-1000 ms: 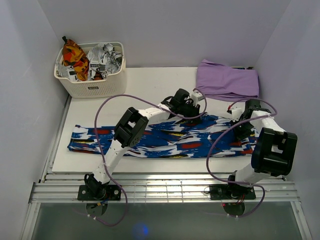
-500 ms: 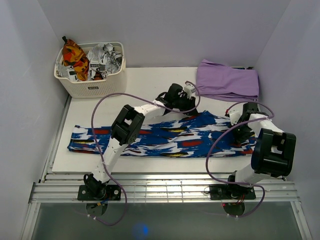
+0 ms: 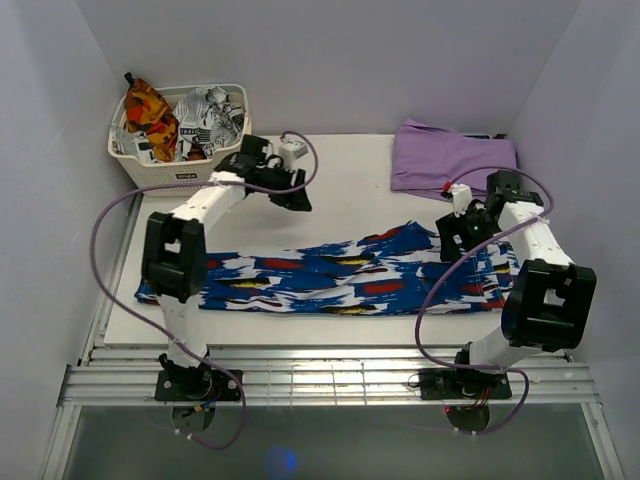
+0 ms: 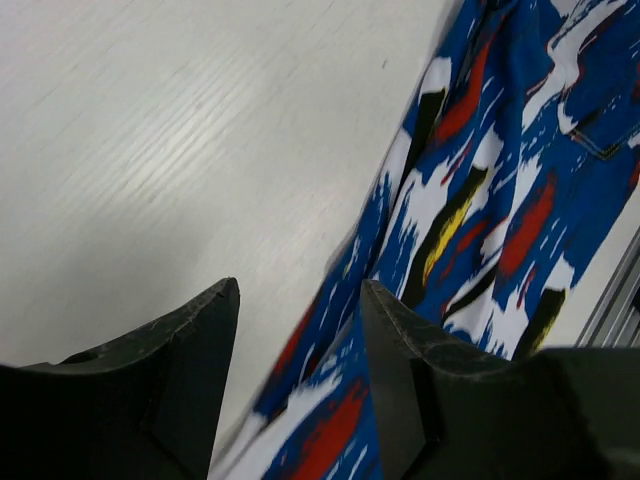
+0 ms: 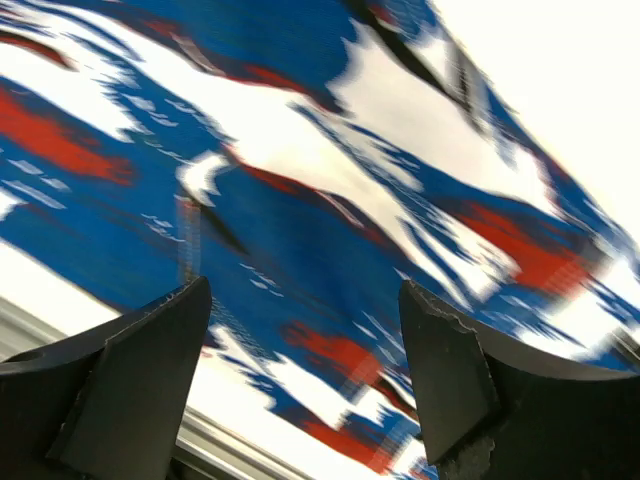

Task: Fold and stack the trousers
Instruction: Fold the trousers

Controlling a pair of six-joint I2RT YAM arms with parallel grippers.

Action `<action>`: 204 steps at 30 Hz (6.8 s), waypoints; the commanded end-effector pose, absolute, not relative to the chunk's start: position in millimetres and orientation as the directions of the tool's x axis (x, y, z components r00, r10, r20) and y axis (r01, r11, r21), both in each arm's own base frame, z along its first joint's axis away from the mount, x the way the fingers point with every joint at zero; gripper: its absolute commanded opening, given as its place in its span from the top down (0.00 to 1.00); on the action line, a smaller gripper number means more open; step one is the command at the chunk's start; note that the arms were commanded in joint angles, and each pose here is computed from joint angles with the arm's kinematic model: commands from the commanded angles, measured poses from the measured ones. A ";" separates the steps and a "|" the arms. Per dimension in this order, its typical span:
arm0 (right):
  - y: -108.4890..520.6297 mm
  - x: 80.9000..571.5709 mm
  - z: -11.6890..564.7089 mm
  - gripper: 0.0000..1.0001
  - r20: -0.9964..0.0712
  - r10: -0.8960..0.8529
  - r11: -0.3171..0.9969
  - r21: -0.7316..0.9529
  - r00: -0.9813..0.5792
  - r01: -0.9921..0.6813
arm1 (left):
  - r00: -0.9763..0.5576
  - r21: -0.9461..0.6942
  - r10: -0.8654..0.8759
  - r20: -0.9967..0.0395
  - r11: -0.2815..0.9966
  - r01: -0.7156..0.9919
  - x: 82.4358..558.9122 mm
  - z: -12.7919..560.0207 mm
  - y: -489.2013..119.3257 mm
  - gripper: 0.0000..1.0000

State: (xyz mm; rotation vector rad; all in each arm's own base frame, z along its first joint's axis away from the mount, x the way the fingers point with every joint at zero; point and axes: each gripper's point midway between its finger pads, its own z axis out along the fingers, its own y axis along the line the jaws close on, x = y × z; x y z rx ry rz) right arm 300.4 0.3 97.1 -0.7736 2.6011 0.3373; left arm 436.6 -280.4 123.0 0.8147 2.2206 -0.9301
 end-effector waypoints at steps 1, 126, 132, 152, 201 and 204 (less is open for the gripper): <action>47.1 286.2 105.3 0.18 -0.477 -0.448 0.743 0.270 -0.756 -0.612 | -0.685 -0.464 0.382 -0.620 0.526 0.713 358.5 130.4 -221.0 0.38; -93.8 267.4 40.7 0.09 -0.129 -0.213 0.901 0.358 -0.969 -0.246 | -0.903 -0.380 -0.036 -0.428 0.914 0.143 346.3 112.5 -207.1 1.00; -87.3 265.4 39.5 0.10 -0.124 -0.185 0.898 0.382 -0.975 -0.219 | -0.885 -0.416 -0.031 -0.465 0.890 0.187 343.7 109.1 -248.1 1.00; -63.0 268.1 39.8 0.21 -0.133 -0.166 0.860 0.465 -0.977 -0.209 | -0.936 -0.436 0.015 -0.353 0.882 0.179 314.2 62.4 -332.8 0.81; 28.3 367.8 106.7 0.90 -0.530 -0.236 0.915 0.160 -0.814 -0.370 | -0.972 -0.633 0.048 -0.230 0.751 0.187 271.3 45.1 -123.7 0.30; -10.0 363.2 83.9 0.84 -0.471 -0.237 0.945 0.090 -0.849 -0.313 | -0.969 -0.606 0.091 -0.230 0.766 0.216 269.2 37.6 -118.1 0.29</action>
